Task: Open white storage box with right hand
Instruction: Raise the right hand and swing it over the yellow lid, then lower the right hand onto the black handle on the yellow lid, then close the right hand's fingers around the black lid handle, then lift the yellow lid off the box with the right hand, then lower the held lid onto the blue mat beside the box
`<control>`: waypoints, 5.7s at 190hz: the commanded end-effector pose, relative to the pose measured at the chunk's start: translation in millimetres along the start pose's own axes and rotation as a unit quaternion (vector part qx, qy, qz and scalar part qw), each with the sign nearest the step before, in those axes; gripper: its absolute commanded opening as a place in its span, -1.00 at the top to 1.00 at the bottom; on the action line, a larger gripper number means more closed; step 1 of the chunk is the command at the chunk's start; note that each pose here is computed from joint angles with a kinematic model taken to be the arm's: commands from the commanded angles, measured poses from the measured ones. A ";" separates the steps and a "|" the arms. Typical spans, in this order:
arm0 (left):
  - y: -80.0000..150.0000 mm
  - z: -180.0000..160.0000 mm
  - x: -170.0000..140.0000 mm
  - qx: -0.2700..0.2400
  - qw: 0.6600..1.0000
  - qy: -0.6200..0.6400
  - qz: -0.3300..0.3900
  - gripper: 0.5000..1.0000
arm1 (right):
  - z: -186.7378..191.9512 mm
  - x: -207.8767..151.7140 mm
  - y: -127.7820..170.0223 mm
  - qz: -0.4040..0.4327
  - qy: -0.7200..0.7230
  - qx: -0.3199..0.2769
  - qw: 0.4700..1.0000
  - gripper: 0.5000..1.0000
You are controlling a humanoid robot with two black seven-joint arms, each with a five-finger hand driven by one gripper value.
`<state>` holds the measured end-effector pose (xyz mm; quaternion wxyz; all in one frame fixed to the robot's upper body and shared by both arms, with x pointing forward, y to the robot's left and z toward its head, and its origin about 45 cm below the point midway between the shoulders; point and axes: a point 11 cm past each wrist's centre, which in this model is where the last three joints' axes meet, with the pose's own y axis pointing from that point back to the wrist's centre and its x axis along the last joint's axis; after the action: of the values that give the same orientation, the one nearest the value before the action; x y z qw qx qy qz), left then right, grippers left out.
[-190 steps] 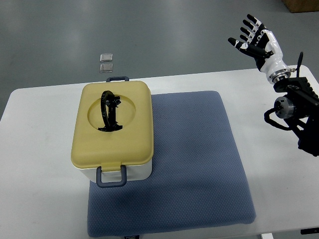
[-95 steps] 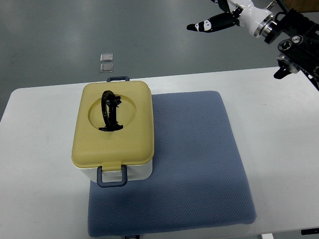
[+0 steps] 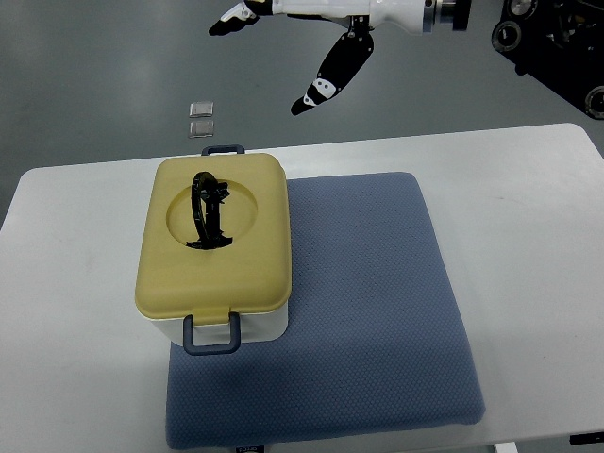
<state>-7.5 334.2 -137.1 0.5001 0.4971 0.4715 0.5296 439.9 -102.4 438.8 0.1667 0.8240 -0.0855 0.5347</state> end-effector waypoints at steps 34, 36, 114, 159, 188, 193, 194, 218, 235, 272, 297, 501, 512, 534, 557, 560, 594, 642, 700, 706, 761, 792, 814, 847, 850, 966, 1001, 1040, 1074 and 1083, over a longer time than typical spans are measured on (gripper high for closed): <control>0.0 -0.1 0.0 0.000 1.000 0.000 0.000 -1.00 | -31.1 -21.8 -48.2 -0.071 0.070 0.029 0.995 -0.65; 0.0 -0.1 0.0 0.000 1.000 0.000 0.000 -1.00 | -32.0 -22.2 -49.3 -0.072 0.070 0.030 0.995 -0.65; 0.0 0.1 0.0 0.000 1.000 0.000 0.000 -1.00 | -47.3 -80.5 -90.5 -0.149 0.096 0.056 0.983 -0.65; 0.0 0.1 0.0 0.000 1.000 0.000 0.000 -1.00 | -35.8 -92.2 -90.9 -0.157 0.128 0.041 0.978 -0.62; 0.0 0.1 0.0 0.000 1.000 0.000 0.000 -1.00 | -39.2 -85.9 -92.1 -0.154 0.135 0.043 0.978 -0.60; 0.0 0.1 0.0 0.000 1.000 0.000 0.000 -1.00 | -40.9 -84.0 -92.7 -0.154 0.138 0.044 0.977 -0.56; 0.0 0.1 0.0 0.000 1.000 0.000 0.000 -1.00 | -40.9 -84.0 -92.7 -0.154 0.138 0.044 0.977 -0.56; 0.0 0.1 0.0 0.000 1.000 0.000 0.000 -1.00 | -43.4 -81.3 -94.1 -0.153 0.142 0.047 0.977 -0.38; 0.0 0.1 0.0 0.000 1.000 0.000 0.000 -1.00 | -50.9 -84.3 -100.6 -0.155 0.143 0.058 0.976 -0.35; 0.0 -0.1 0.0 0.000 1.000 0.000 0.000 -1.00 | -52.9 -88.5 -104.5 -0.159 0.150 0.059 0.974 -0.32; 0.0 0.1 0.0 0.000 1.000 0.000 0.000 -1.00 | -53.9 -91.0 -107.4 -0.161 0.167 0.059 0.971 -0.32; 0.0 -0.1 0.0 0.000 1.000 0.000 0.000 -1.00 | -56.3 -97.2 -113.9 -0.173 0.194 0.055 0.964 0.83; 0.0 -0.1 0.0 0.000 1.000 0.000 0.000 -1.00 | -56.3 -97.2 -113.9 -0.173 0.194 0.055 0.964 0.89; 0.0 0.1 0.0 0.000 1.000 0.000 0.000 -1.00 | -56.9 -96.2 -114.0 -0.172 0.195 0.056 0.964 1.00; 0.0 0.1 0.0 0.000 1.000 0.000 0.000 -1.00 | -57.3 -96.3 -113.9 -0.172 0.194 0.058 0.964 1.00; 0.0 0.1 0.0 0.000 1.000 0.000 0.000 -1.00 | -57.3 -96.3 -113.9 -0.172 0.194 0.058 0.964 1.00; 0.0 -0.1 0.0 0.000 1.000 0.000 0.000 -1.00 | -57.2 -91.2 -112.4 -0.168 0.196 0.056 0.965 1.00; 0.0 0.1 0.0 0.000 1.000 0.000 0.000 -1.00 | -52.7 -81.8 -107.5 -0.157 0.197 0.048 0.967 1.00; 0.0 -0.8 0.0 0.000 1.000 0.000 0.000 -1.00 | -15.7 -45.3 -71.9 -0.118 0.193 -0.013 0.974 1.00; 0.0 0.1 -0.1 0.000 1.000 0.000 -0.001 -1.00 | -10.9 -42.4 -65.7 -0.116 0.192 -0.020 0.974 1.00; 0.0 0.1 0.6 0.000 1.000 0.000 0.001 -1.00 | 29.1 -25.5 -11.7 -0.098 0.183 -0.084 0.975 1.00; 0.0 0.1 0.0 0.000 1.000 0.000 0.000 -1.00 | 47.6 -28.4 11.1 -0.093 0.172 -0.106 0.975 1.00; 0.0 0.1 0.0 0.000 1.000 0.000 0.000 -1.00 | 58.5 -34.6 24.8 -0.096 0.164 -0.121 0.974 1.00; 0.0 0.0 0.0 0.000 1.000 0.001 0.000 -1.00 | 68.3 -48.6 32.7 -0.106 0.153 -0.131 0.974 1.00; 0.0 0.1 0.0 0.000 1.000 0.000 0.000 -1.00 | 69.4 -50.2 33.1 -0.107 0.153 -0.132 0.974 1.00; 0.0 0.1 0.0 0.000 1.000 0.000 0.000 -1.00 | 115.0 -82.2 90.1 -0.114 0.114 -0.203 0.966 1.00; 0.0 -0.8 0.0 0.000 1.000 0.000 0.000 -1.00 | 121.2 -115.5 91.4 -0.120 0.095 -0.194 0.969 1.00; 0.0 0.1 0.0 0.000 1.000 0.000 0.000 -1.00 | 124.3 -141.6 90.3 -0.120 0.081 -0.188 0.971 1.00; 0.0 0.1 0.0 0.000 1.000 0.000 0.000 -1.00 | 119.4 -157.7 74.0 -0.122 0.074 -0.170 0.975 1.00; 0.0 0.1 0.0 0.000 1.000 0.000 0.000 -1.00 | 116.5 -164.8 66.4 -0.125 0.070 -0.161 0.977 1.00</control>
<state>-7.4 334.2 -137.1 0.5002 0.4970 0.4714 0.5297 454.3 -226.6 268.1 0.3778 0.7431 -0.0650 0.5485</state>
